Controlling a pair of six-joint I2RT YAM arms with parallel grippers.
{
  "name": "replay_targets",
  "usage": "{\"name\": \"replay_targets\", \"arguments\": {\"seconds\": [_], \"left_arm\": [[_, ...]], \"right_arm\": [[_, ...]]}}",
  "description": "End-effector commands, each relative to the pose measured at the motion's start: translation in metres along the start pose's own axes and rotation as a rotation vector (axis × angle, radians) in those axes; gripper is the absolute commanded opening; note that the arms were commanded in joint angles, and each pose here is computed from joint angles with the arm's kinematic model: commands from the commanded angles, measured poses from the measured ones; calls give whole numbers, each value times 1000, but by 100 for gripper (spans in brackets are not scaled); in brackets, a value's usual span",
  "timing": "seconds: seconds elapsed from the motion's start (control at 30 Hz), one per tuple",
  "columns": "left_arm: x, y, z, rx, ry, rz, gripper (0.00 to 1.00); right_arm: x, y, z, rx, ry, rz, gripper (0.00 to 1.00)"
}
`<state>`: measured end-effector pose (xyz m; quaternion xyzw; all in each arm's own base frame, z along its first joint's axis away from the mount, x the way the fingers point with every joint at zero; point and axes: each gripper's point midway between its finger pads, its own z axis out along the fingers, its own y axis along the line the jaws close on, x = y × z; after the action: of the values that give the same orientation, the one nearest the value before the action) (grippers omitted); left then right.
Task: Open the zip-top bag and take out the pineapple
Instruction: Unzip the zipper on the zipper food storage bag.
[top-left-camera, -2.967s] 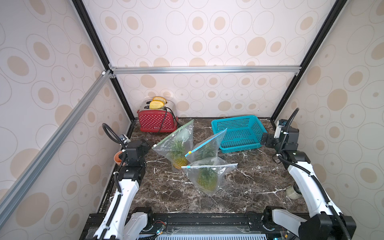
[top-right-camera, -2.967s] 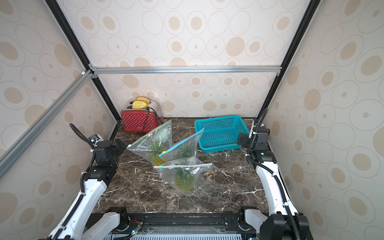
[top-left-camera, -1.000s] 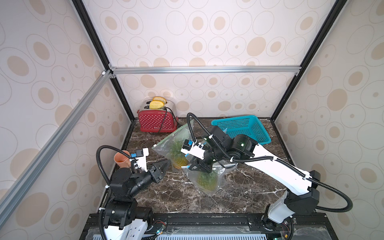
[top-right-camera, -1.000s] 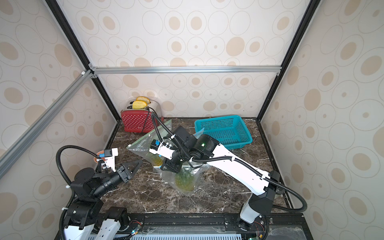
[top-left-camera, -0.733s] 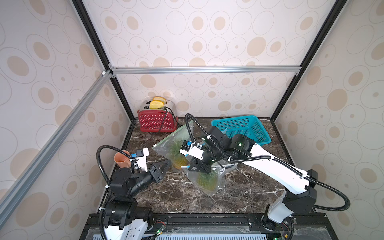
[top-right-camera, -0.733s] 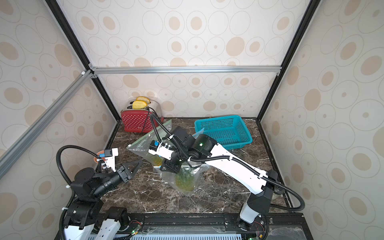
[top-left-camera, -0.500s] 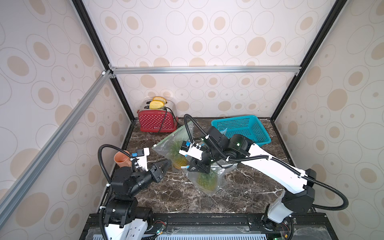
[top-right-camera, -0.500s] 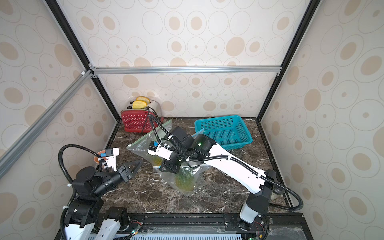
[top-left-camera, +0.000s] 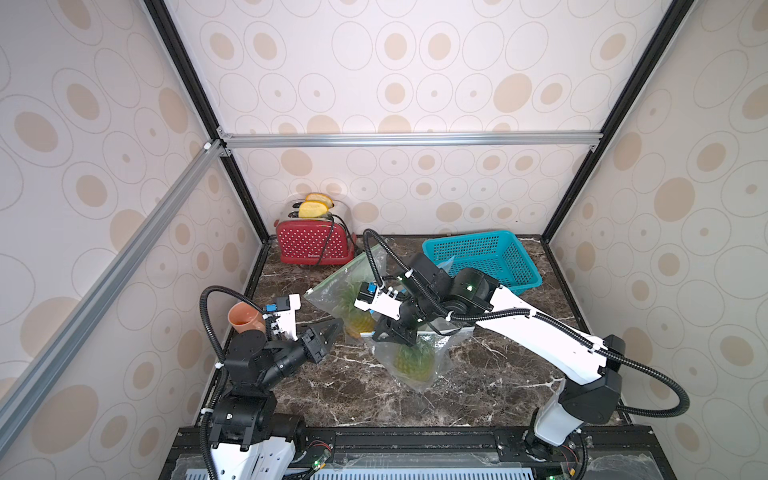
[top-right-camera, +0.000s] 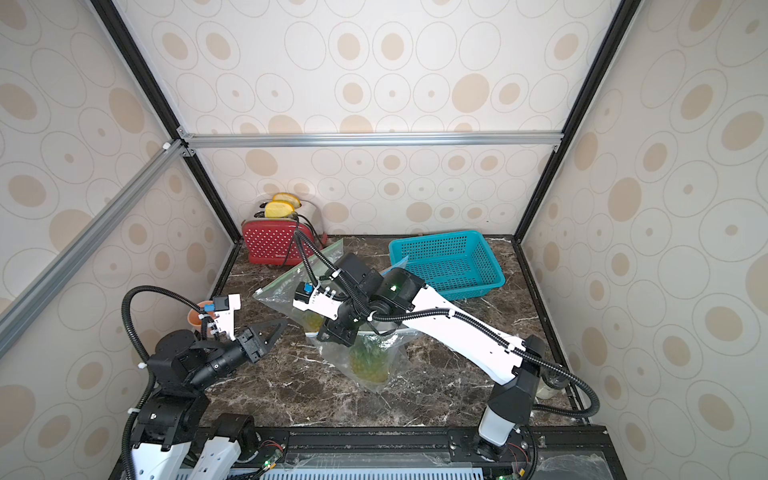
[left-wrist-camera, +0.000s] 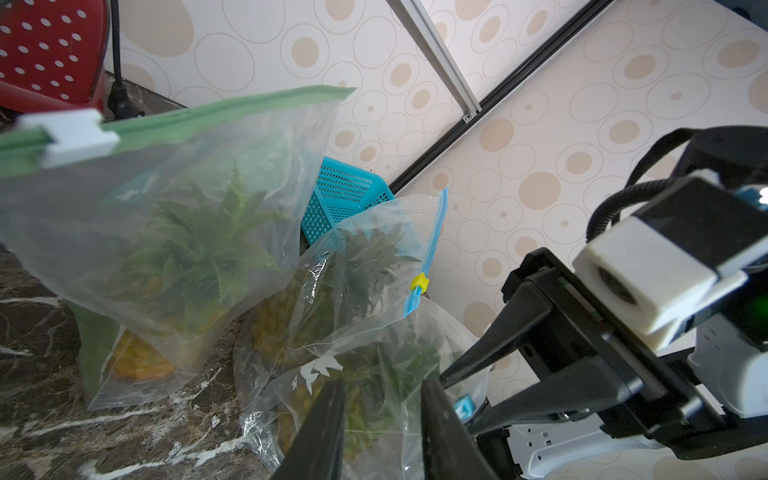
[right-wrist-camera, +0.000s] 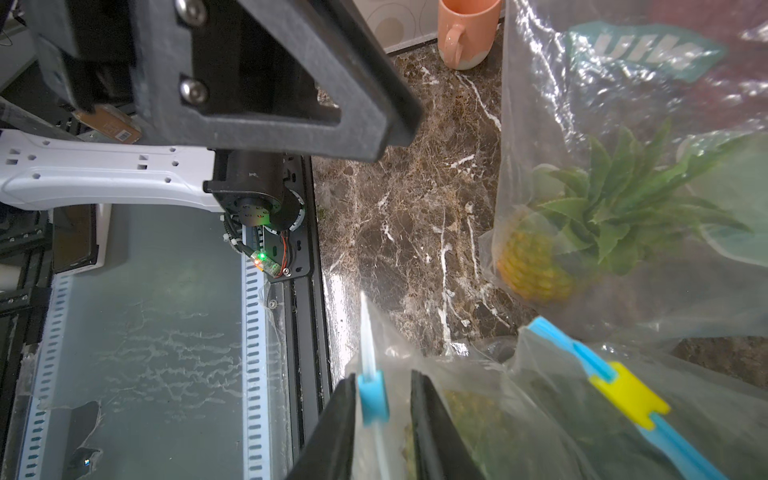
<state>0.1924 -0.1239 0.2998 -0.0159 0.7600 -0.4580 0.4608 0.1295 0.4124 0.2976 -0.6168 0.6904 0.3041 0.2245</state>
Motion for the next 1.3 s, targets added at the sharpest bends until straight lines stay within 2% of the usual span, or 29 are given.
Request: {"name": "replay_targets", "arguments": {"seconds": [0.0,0.23,0.37,0.47,0.6,0.77,0.87,1.03,1.1,1.27], "left_arm": [[0,-2,1,10,7,25,33],[-1,-4,2,17,11,34,36],[-5,-11,3,28,33,57,48],[-11,-22,5,44,81,87,60],[-11,-37,3,77,132,123,66],[1,-44,-9,108,120,187,67],[8,-32,-7,93,111,201,66],[12,-17,15,119,124,159,62],[14,-18,17,127,162,164,58],[8,-14,24,122,140,113,55]], "right_arm": [[-8,7,0,-23,-17,-29,25],[-8,6,3,-27,-14,-26,16],[-6,5,0,-15,-9,-28,4],[-5,4,-2,-1,-6,-36,3],[-4,0,-7,31,-1,-44,3],[-6,-2,-15,-3,-26,-20,2],[-8,-5,-22,-15,-46,2,2],[-10,-6,-26,-20,-56,12,2],[-10,-6,-24,-23,-57,17,2],[-15,-6,-19,-43,-71,14,2]]}}
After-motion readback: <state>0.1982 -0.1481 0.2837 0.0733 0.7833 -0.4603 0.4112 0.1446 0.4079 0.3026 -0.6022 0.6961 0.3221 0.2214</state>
